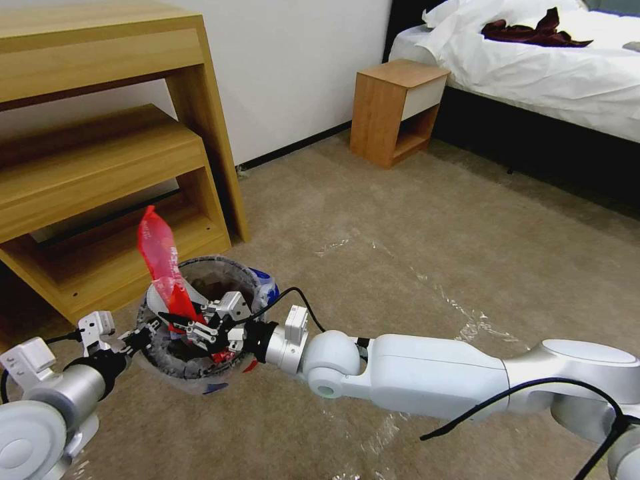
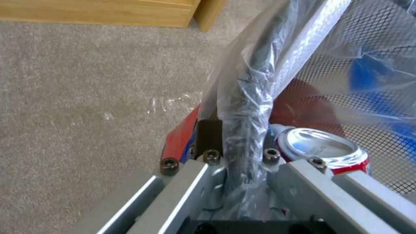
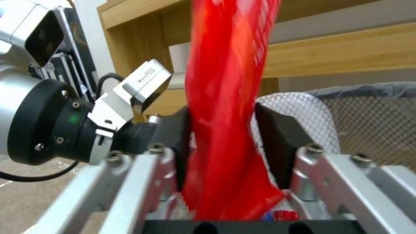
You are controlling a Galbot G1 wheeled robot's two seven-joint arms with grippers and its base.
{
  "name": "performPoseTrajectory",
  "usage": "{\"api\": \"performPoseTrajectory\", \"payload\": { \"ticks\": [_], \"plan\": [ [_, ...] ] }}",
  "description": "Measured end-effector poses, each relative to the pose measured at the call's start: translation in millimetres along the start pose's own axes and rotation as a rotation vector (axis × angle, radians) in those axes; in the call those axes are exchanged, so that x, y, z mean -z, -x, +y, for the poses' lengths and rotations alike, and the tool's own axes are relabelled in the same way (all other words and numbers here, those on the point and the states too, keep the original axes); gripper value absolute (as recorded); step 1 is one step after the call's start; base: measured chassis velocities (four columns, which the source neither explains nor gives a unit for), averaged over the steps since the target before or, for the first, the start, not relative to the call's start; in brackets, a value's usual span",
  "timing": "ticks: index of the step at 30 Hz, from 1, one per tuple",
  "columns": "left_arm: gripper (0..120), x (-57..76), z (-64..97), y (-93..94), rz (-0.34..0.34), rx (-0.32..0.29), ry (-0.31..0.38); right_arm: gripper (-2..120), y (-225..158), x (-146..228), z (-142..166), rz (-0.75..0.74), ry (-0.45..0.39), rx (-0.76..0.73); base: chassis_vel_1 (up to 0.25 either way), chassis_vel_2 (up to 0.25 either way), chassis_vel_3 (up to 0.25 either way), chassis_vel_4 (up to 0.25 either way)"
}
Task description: Pick up the trash bin and place the garbage on the floor into it.
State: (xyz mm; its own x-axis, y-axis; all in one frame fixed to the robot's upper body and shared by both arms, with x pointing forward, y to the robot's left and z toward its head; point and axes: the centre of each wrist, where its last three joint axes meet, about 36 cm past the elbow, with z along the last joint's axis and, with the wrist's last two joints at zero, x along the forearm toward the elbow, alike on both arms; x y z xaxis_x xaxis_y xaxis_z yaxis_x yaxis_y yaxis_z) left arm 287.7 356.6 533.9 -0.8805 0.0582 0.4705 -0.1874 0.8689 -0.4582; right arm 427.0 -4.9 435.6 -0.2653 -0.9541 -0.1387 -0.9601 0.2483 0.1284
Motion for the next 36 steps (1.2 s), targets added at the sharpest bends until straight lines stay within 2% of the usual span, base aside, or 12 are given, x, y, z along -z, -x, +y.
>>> {"api": "performPoseTrajectory", "payload": {
  "ticks": [1,3,5,7,9,10,12,15,30,34,36],
  "plan": [
    [1,0.0,0.0,0.0,0.000,0.000,0.000,45,0,0,0,0.000,0.000,0.000,0.000,0.000,0.000,0.000],
    [1,-0.3,0.9,0.8,0.001,0.002,-0.002,57,0,-1,-1,-0.003,-0.003,0.001,0.000,0.000,0.000,0.000],
    [1,-0.5,1.1,1.0,0.002,0.003,-0.002,60,0,-1,-1,-0.004,-0.003,0.001,0.000,0.000,0.000,0.000],
    [1,-0.8,1.5,1.5,0.003,0.003,-0.004,70,0,-1,-1,-0.007,-0.003,0.003,0.000,0.000,0.000,0.000],
    [1,-0.9,1.6,1.7,0.003,0.003,-0.004,71,0,-1,-1,-0.008,-0.003,0.004,0.000,0.000,0.000,0.000],
    [1,-1.2,2.1,2.2,0.003,0.005,-0.006,80,0,-1,-1,-0.010,-0.004,0.005,0.000,0.000,0.000,0.000],
    [1,-1.4,2.8,2.9,0.004,0.007,-0.006,88,0,-1,-2,-0.013,-0.006,0.006,0.000,0.000,0.000,0.000],
    [1,-1.3,3.5,3.6,0.004,0.009,-0.007,93,0,0,-2,-0.015,-0.007,0.005,0.000,0.000,0.000,0.000],
    [1,-3.3,4.6,3.4,0.007,0.014,-0.010,93,-4,7,-11,-0.048,-0.020,-0.024,0.000,0.000,0.000,0.000],
    [1,-1.4,6.0,2.5,0.002,0.021,-0.005,94,-8,29,-24,-0.106,-0.017,-0.077,0.000,0.000,0.000,0.000],
    [1,0.3,7.7,2.0,-0.002,0.028,-0.001,96,-14,53,-34,-0.167,-0.012,-0.117,0.000,0.000,0.000,0.000]
  ]
}}
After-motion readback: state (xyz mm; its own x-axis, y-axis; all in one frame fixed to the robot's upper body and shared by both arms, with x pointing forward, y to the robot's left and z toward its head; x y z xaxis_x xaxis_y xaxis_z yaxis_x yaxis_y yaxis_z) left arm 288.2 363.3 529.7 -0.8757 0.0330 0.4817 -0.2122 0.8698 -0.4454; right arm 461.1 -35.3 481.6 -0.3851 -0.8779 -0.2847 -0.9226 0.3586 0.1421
